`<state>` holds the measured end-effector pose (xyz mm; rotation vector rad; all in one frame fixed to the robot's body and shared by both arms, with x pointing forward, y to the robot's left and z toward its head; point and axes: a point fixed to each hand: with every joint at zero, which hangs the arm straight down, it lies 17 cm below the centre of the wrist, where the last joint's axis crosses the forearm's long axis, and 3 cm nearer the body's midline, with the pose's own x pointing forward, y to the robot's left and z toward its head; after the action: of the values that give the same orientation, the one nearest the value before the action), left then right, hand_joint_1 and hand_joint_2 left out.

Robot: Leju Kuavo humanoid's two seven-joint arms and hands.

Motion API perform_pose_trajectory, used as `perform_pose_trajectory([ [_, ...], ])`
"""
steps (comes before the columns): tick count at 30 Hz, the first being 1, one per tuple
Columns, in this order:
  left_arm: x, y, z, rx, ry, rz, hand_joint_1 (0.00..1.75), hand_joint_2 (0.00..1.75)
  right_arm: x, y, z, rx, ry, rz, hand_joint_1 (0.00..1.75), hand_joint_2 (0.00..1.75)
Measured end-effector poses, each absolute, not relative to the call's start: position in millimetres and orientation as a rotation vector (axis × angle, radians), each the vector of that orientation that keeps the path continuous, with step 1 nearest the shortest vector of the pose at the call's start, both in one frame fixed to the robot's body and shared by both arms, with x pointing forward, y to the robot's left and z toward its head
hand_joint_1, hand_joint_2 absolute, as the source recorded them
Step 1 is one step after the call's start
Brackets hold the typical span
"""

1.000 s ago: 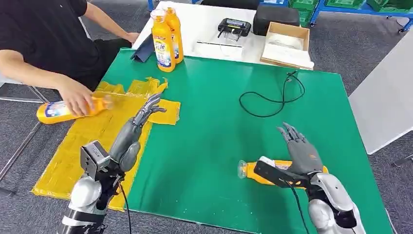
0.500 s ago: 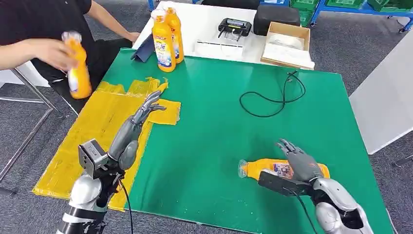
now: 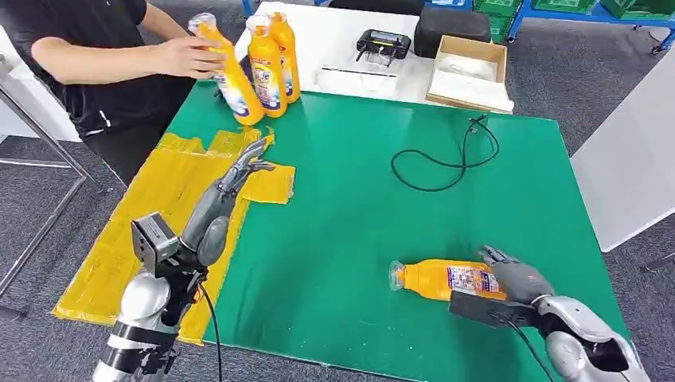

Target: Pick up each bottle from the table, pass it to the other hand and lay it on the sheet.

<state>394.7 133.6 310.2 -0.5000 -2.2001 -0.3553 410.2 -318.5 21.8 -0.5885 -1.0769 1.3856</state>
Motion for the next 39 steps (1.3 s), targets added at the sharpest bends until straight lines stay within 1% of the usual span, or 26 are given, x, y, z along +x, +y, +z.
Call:
perform_pose_trajectory([
  [7,398.4,131.7,312.4,-0.518,-2.198,-0.358,0.0,0.0,400.3,-344.1,9.8,-0.572,-0.986,1.421,0.0,1.75],
  [8,399.2,130.7,313.9,-0.524,-2.199,-0.358,0.0,0.0,395.9,-350.1,6.4,-0.56,-0.962,1.432,0.54,1.75],
  [11,403.1,126.0,316.7,-0.546,-2.198,-0.364,0.0,0.0,376.8,-373.1,-6.6,-0.531,-0.878,1.47,0.54,1.75],
  [12,404.3,124.8,317.5,-0.554,-2.197,-0.362,0.0,0.0,371.2,-378.6,-10.2,-0.527,-0.862,1.478,1.75,1.75],
  [15,408.4,122.1,315.9,-0.56,-2.178,-0.365,0.0,0.0,357.9,-385.5,-19.7,-0.502,-0.829,1.492,1.75,1.75],
  [20,416.4,116.2,289.6,-0.573,-2.109,-0.36,0.0,0.0,347.7,-387.1,-38.9,-0.491,-0.831,1.481,1.75,1.75],
  [27,419.5,112.5,276.6,-0.579,-2.073,-0.361,0.0,0.0,342.9,-386.5,-46.7,-0.47,-0.822,1.47,1.75,1.75],
  [31,421.1,113.2,273.2,-0.572,-2.057,-0.356,0.0,0.0,349.2,-383.2,-44.2,-0.508,-0.859,1.423,1.75,1.75],
  [33,420.7,115.8,266.1,-0.549,-2.035,-0.341,0.0,0.0,369.7,-363.8,-28.5,-0.588,-0.994,1.303,1.75,1.75],
  [34,416.2,117.6,261.3,-0.536,-2.023,-0.335,0.0,0.0,381.1,-341.5,-13.1,-0.613,-1.11,1.191,1.75,1.75],
  [35,409.6,119.3,257.9,-0.53,-2.018,-0.326,0.0,0.0,386.5,-317.3,1.6,-0.592,-1.212,1.079,1.75,1.75],
  [36,402.0,119.8,258.9,-0.521,-2.031,-0.329,0.0,0.0,392.4,-282.1,30.2,-0.536,-1.357,0.953,1.75,1.75],
  [38,391.7,116.3,271.1,-0.531,-2.05,-0.332,0.0,0.0,402.3,-234.1,92.9,-0.44,-1.559,0.748,1.75,1.75],
  [39,388.3,113.4,278.5,-0.541,-2.06,-0.334,0.0,0.0,406.1,-222.5,119.8,-0.413,-1.621,0.677,1.75,1.75],
])
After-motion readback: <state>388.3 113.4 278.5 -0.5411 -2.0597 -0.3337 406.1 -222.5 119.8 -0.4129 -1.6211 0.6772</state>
